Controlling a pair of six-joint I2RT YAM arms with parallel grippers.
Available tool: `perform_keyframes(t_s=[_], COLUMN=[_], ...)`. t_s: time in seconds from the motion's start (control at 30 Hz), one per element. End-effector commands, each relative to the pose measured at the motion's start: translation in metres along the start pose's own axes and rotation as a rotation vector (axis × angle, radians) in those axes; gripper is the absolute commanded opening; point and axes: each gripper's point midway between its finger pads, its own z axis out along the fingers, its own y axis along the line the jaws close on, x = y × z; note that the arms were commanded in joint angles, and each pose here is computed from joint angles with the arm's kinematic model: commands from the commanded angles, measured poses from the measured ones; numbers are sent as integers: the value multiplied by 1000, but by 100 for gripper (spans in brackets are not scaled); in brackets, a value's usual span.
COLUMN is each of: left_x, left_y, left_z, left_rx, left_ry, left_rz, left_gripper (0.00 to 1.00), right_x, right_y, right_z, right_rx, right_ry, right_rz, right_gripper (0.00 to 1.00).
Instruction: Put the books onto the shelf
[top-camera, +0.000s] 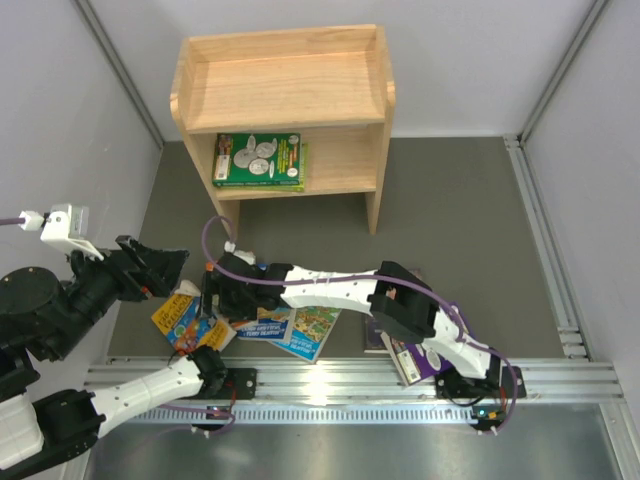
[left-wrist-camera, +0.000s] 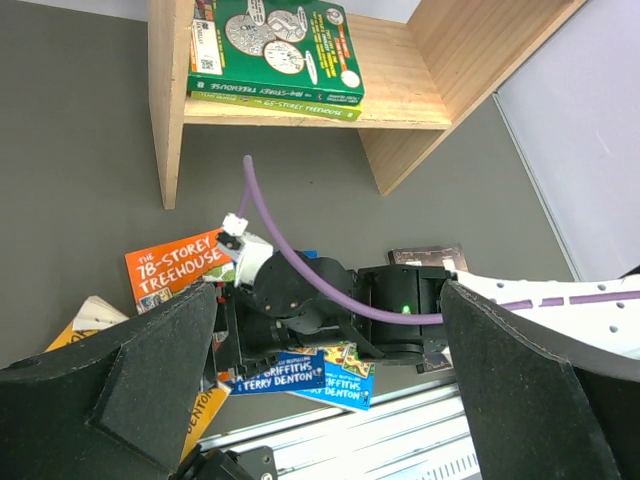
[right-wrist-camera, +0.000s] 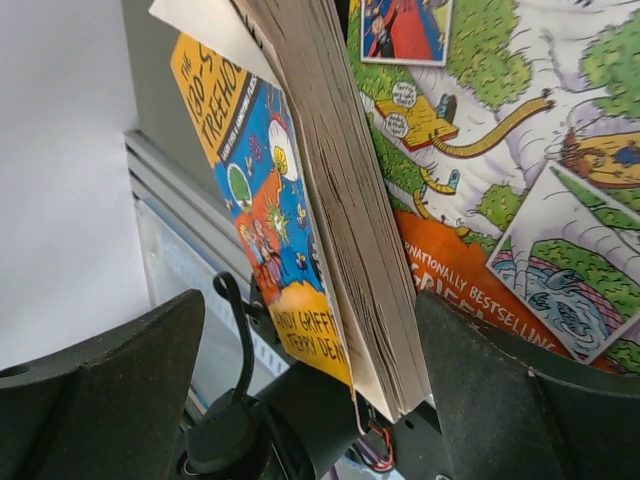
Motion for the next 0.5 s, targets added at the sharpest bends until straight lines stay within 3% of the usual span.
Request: perform_keyframes(t_s=[0.0, 0.17, 0.47], left_x=[7, 7, 10], left_y=[7, 7, 0], left_z=[-4, -4, 1], left_rx=[-13, -12, 6], left_ry=[25, 23, 42], left_rz=[16, 18, 25], left_gripper=[99, 99, 99], right_x=[46, 82, 133], right_y=[-58, -60, -86], right_z=[12, 22, 32], right_rx=[210, 226, 279], right_ry=[144, 249, 448], right_rz=[-77, -139, -141], right_gripper=[87, 87, 77])
